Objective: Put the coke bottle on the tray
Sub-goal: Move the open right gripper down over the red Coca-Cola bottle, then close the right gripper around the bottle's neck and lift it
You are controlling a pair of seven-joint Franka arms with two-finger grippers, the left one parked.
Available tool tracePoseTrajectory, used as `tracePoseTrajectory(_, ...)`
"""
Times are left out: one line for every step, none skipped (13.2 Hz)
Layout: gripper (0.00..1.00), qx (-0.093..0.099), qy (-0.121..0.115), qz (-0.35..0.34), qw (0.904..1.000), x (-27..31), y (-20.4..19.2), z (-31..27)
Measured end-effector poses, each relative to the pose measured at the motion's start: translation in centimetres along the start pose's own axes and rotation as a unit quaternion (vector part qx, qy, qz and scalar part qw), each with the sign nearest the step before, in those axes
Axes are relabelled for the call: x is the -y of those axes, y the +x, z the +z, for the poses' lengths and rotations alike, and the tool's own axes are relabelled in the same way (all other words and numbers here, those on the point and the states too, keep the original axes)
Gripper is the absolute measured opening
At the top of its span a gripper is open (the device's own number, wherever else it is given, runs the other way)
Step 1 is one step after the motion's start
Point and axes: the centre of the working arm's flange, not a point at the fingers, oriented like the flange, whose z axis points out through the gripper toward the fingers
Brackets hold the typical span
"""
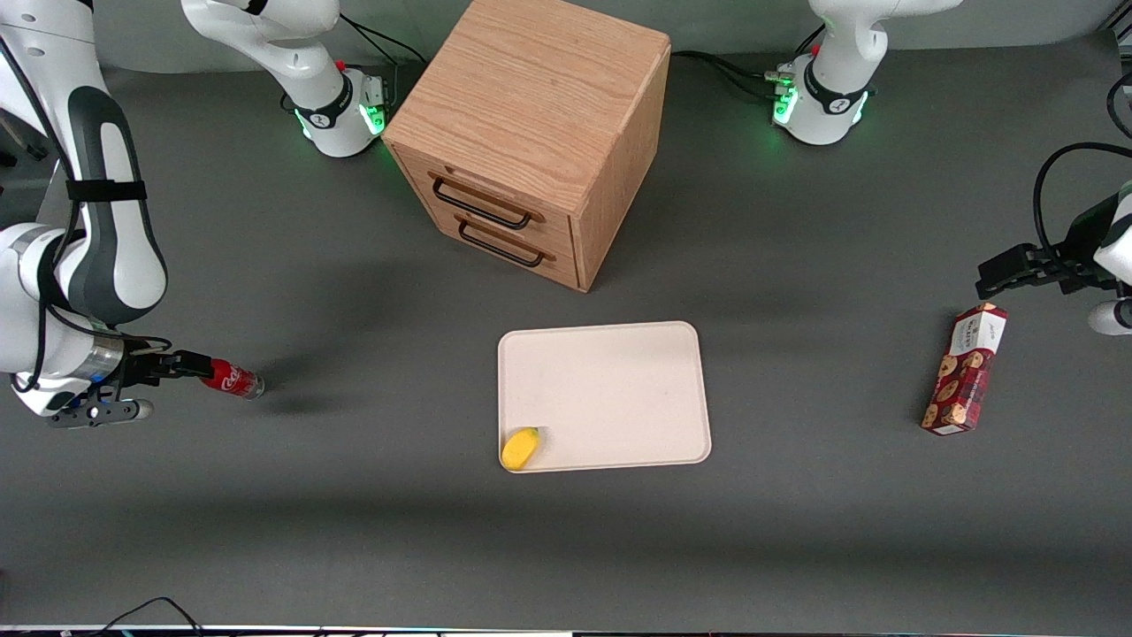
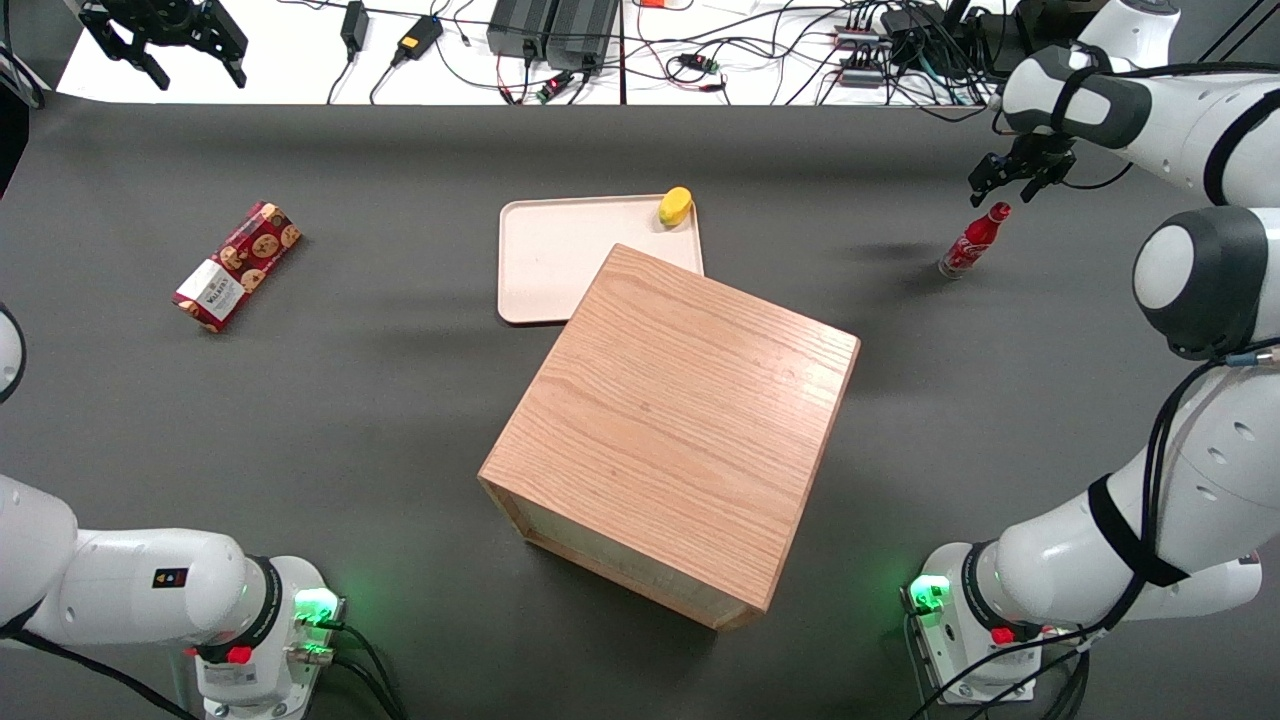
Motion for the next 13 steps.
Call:
tracePoseTrajectory(1.0, 0.002, 0.001, 0.004, 1.0, 0.0, -0.2, 0.2)
tracePoseTrajectory(1.0, 0.003, 0.001, 0.006, 1.0, -0.1, -0.3, 0.3)
tracePoseTrajectory(0.93, 0.005, 0.002, 0.007, 1.0, -0.1, -0.4, 0.4)
tracePoseTrajectory(0.81, 0.007, 0.002, 0.007, 0.9999, -0.1, -0.5, 0.6)
tracePoseTrajectory(0.68, 0.008, 0.003, 0.008, 0.9999, -0.1, -0.6, 0.6)
tracePoseTrajectory(0.55, 0.01, 0.004, 0.013, 0.9999, 0.0, -0.7, 0.7)
tracePoseTrajectory(0.44, 0.011, 0.005, 0.021, 0.9997, 0.2, -0.9, 0.8)
tracePoseTrajectory(0.44, 0.012, 0.007, 0.025, 0.9996, 0.4, -1.0, 0.7)
tracePoseTrajectory(0.37, 0.013, 0.008, 0.027, 0.9995, 0.8, -1.1, 0.5)
tracePoseTrajectory(0.31, 0.014, 0.01, 0.027, 0.9995, 1.1, -1.1, 0.4)
tracePoseTrajectory(0.31, 0.015, 0.011, 0.026, 0.9995, 1.4, -1.1, 0.3)
tracePoseTrajectory(0.31, 0.016, 0.012, 0.024, 0.9995, 1.6, -1.0, 0.1)
tracePoseTrajectory(0.31, 0.019, 0.014, 0.022, 0.9995, 1.8, -0.9, -0.4)
